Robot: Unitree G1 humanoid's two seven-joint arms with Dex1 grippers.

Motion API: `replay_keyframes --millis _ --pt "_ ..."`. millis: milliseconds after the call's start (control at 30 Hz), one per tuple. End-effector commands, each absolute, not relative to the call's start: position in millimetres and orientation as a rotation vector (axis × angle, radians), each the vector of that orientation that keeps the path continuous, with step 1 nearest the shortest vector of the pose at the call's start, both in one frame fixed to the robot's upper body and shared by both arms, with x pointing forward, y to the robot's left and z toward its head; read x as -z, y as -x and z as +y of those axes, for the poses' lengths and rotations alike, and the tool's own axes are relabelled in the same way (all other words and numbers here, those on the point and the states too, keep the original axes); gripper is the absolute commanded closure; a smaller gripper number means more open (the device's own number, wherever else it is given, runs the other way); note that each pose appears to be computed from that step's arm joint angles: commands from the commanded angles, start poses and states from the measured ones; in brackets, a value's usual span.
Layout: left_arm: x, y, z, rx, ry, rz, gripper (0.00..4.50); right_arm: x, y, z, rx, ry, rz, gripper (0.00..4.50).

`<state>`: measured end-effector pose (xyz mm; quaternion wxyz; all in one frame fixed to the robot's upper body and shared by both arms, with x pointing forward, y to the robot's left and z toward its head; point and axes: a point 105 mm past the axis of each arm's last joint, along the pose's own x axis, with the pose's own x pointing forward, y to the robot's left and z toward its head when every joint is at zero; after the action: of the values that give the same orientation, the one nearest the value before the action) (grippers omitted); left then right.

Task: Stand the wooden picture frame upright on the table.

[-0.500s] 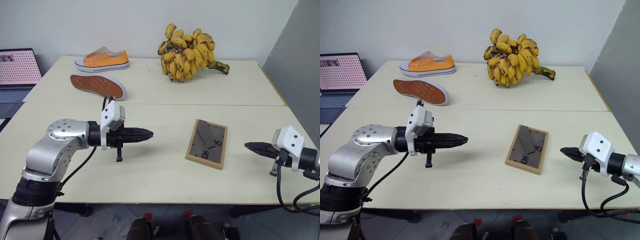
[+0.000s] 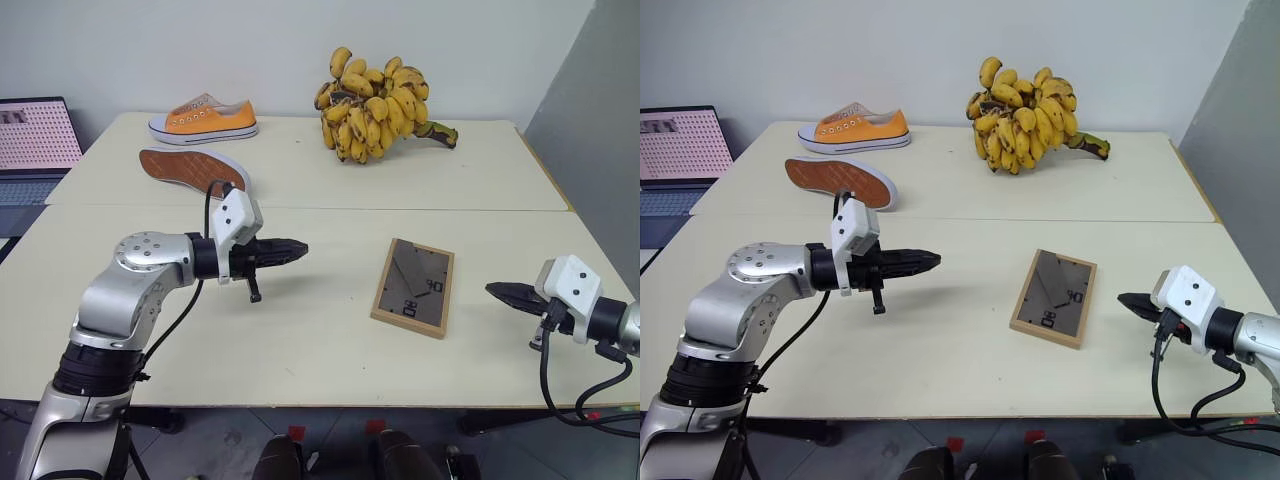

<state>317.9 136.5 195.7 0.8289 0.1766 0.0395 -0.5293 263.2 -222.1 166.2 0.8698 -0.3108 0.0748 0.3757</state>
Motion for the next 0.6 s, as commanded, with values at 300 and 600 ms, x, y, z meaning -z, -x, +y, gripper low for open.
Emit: replay_keyframes --millis 300,600 --pt "-201 -327 128 1.11 -0.427 0.052 4.27 -170 -264 -219 -0.73 0.663 0.122 4.5" --pt "-168 -353 111 1.03 -0.398 0.132 4.27 -154 -287 -223 -0.564 0.658 0.116 4.5"
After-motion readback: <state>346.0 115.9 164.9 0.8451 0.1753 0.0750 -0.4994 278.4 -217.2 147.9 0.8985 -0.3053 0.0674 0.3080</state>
